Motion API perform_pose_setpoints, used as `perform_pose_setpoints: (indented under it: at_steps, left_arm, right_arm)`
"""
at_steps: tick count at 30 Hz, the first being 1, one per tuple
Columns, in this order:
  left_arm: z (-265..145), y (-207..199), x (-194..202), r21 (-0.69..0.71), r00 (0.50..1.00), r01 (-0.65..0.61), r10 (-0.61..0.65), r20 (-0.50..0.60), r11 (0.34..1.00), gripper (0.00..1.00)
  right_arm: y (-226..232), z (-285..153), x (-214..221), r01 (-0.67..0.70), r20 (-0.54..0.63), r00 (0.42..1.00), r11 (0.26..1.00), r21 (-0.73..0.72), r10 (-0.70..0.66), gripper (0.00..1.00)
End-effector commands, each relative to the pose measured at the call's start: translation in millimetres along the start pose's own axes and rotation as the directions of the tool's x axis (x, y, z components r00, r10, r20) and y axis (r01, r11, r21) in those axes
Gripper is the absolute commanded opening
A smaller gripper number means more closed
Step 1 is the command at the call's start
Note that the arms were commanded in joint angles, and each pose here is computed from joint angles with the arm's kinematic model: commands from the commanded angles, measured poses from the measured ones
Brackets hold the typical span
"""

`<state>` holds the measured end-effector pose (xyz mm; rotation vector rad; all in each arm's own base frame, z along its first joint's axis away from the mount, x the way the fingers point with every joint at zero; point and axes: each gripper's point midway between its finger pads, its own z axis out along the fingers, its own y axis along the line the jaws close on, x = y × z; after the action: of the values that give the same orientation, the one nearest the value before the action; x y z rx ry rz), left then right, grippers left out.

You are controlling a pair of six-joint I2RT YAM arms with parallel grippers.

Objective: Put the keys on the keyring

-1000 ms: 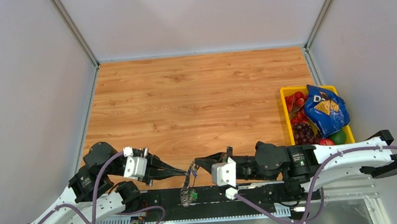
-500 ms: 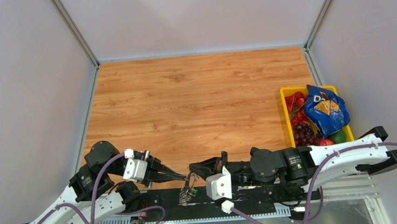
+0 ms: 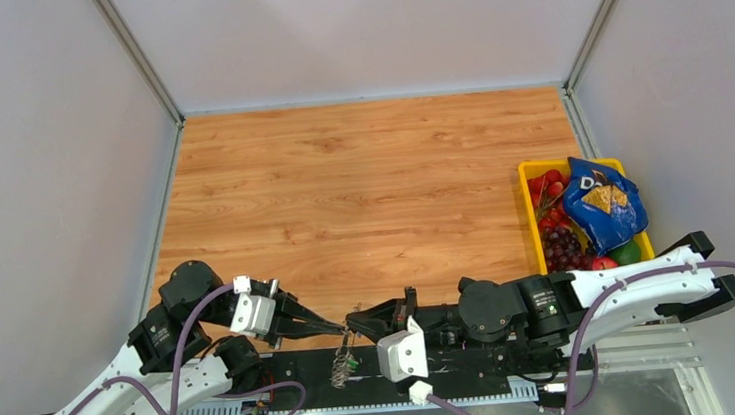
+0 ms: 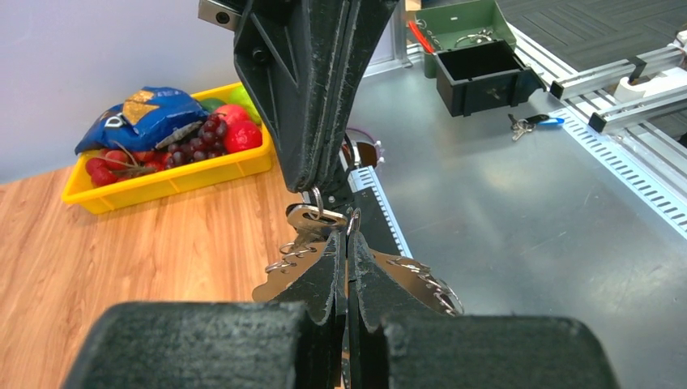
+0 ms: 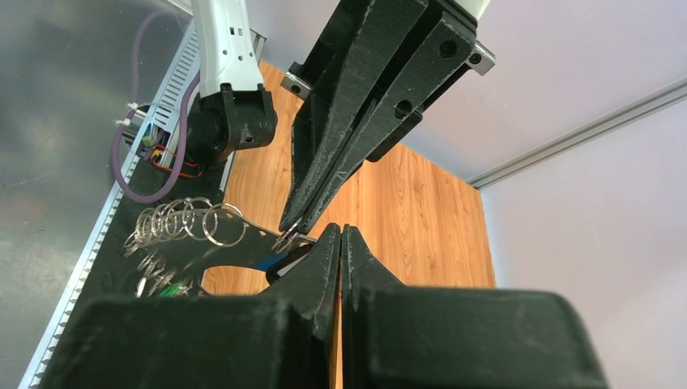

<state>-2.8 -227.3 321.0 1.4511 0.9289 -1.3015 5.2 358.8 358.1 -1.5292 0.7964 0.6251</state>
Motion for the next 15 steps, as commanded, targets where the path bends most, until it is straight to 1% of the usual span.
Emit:
perform_pose_setpoints:
  at_steps: [1, 6, 15]
  left_arm:
    - [-2.7, 0.5, -23.8, -0.008, 0.995, -0.089, 0.089, 0.052, 0.996, 0.0]
    - [-3.7, -0.8, -24.6, -0.008, 0.994, -0.094, 0.094, 0.056, 0.996, 0.0]
    - [-3.7, 0.5, -24.3, -0.015, 0.994, -0.097, 0.097, 0.057, 0.995, 0.0]
  right_arm:
    - [-2.5, -0.8, -13.9, -0.016, 0.023, 1.0, 1.0, -0.011, 0.016, 0.0]
    - [0.7, 0.2, -11.7, -0.02, 0.009, 1.0, 1.0, -0.023, 0.02, 0.0]
    - [5.1, -3.2, -15.3, -0.03, 0.021, 0.999, 0.999, -0.037, 0.031, 0.0]
